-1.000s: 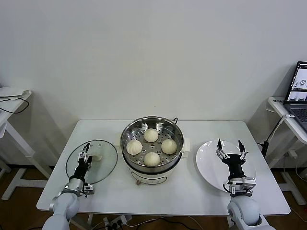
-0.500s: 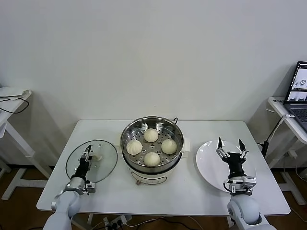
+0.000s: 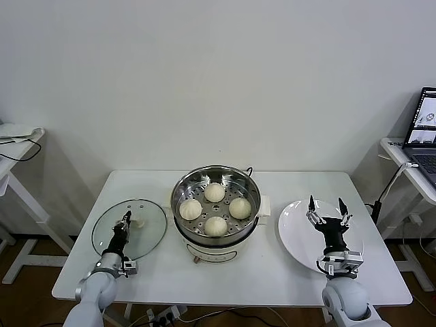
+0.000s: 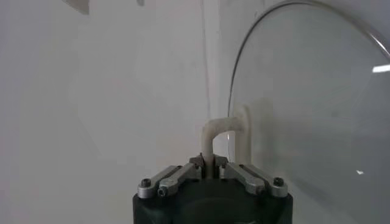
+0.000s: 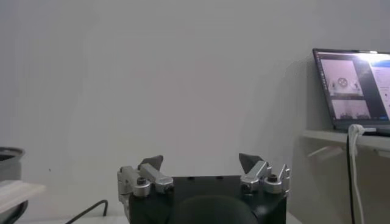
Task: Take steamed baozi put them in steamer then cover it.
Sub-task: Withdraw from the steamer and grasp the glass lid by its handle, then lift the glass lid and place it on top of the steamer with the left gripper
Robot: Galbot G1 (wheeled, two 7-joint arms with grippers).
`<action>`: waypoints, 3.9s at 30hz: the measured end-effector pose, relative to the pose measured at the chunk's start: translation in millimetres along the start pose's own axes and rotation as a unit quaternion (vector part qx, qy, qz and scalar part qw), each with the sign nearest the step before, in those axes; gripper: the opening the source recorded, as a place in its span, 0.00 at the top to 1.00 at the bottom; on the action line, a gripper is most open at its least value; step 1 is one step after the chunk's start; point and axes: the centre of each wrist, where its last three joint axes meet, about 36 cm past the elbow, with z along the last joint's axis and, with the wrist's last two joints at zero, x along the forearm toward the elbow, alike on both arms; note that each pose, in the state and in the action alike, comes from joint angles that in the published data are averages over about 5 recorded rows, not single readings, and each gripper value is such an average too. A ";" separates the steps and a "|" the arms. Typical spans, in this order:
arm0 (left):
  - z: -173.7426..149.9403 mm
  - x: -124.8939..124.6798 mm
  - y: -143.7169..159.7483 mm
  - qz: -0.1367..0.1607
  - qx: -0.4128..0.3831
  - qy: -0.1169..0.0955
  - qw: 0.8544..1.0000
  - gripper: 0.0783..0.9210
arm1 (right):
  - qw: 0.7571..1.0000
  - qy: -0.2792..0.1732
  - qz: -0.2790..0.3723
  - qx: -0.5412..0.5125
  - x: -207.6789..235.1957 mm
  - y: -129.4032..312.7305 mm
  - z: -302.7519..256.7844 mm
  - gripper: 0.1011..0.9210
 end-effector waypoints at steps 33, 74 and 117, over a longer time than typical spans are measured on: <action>-44.2 44.0 215.4 -0.247 0.019 -0.062 0.967 0.86 | 1.000 -0.006 0.008 -0.005 -0.4 -2.4 -3.2 0.12; -276.5 50.2 227.7 -0.067 0.052 -0.116 0.990 0.86 | 1.000 0.010 0.029 -0.002 3.4 -8.5 9.8 0.12; -282.1 33.3 201.7 -0.033 0.021 -0.086 0.995 0.86 | 1.000 0.003 0.031 -0.001 -5.2 -11.2 10.2 0.12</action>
